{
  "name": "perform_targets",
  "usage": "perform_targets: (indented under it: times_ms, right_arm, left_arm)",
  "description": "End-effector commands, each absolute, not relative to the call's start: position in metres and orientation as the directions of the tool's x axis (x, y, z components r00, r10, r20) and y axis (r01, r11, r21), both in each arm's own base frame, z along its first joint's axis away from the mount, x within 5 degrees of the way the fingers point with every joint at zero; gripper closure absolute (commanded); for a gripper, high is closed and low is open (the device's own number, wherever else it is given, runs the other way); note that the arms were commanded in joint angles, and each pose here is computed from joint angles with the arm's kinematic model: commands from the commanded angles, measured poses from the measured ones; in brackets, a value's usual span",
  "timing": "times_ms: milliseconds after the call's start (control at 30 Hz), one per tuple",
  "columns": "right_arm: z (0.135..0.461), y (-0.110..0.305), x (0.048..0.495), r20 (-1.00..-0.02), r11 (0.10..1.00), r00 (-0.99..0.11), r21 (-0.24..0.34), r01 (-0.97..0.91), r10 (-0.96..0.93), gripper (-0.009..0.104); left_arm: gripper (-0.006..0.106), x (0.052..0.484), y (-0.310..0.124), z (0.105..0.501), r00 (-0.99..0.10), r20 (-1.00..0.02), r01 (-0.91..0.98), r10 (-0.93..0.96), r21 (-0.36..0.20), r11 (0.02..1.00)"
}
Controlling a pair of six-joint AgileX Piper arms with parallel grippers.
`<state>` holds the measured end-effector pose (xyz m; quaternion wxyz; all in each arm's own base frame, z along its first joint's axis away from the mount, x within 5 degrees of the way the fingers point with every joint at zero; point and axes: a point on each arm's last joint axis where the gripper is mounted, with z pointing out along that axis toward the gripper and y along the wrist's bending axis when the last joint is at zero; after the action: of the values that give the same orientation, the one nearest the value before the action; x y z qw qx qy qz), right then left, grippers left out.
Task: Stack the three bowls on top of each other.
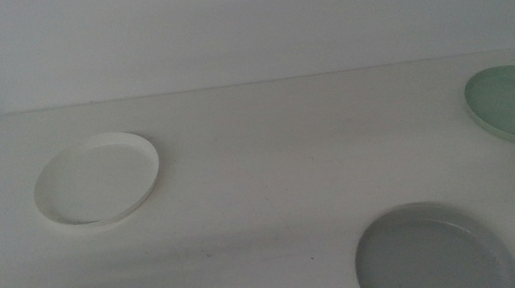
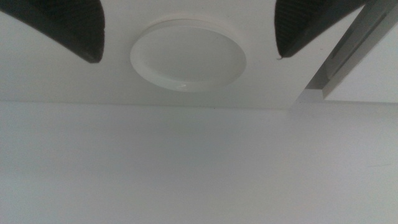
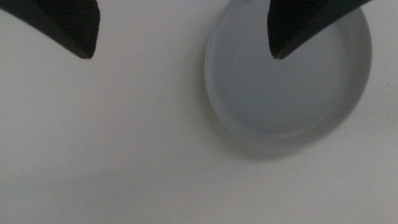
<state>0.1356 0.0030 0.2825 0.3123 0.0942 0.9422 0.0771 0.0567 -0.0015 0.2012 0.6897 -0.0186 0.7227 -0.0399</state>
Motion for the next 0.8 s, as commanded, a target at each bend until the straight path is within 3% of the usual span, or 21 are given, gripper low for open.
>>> perform_targets:
  times_ms: [0,200,333,567,767]
  right_arm:
    - [0.276,0.004,0.144,-0.511,0.965,-0.826,0.218,0.143,0.238,0.002]
    - [0.254,0.009,0.171,-0.38,0.958,-0.898,0.257,0.13,0.224,0.002]
    - [0.233,0.013,0.187,-0.278,0.962,-0.938,0.233,0.145,0.209,0.002]
    - [0.203,0.029,0.211,-0.209,0.966,-0.958,0.211,0.153,0.197,0.005]
    - [0.173,0.038,0.224,-0.142,0.972,-0.971,0.166,0.165,0.19,0.027]
  left_arm:
    - [0.007,0.056,-0.001,0.203,-0.03,-0.996,0.029,-0.081,-0.082,0.996]
    - [0.007,0.056,-0.001,0.203,-0.03,-0.996,0.029,-0.081,-0.082,0.996]
    - [0.007,0.056,-0.001,0.203,-0.03,-0.996,0.029,-0.079,-0.08,0.996]
    - [0.007,0.056,-0.001,0.203,-0.03,-0.996,0.029,-0.079,-0.08,0.996]
    - [0.007,0.056,-0.001,0.203,-0.03,-0.996,0.029,-0.079,-0.08,0.996]
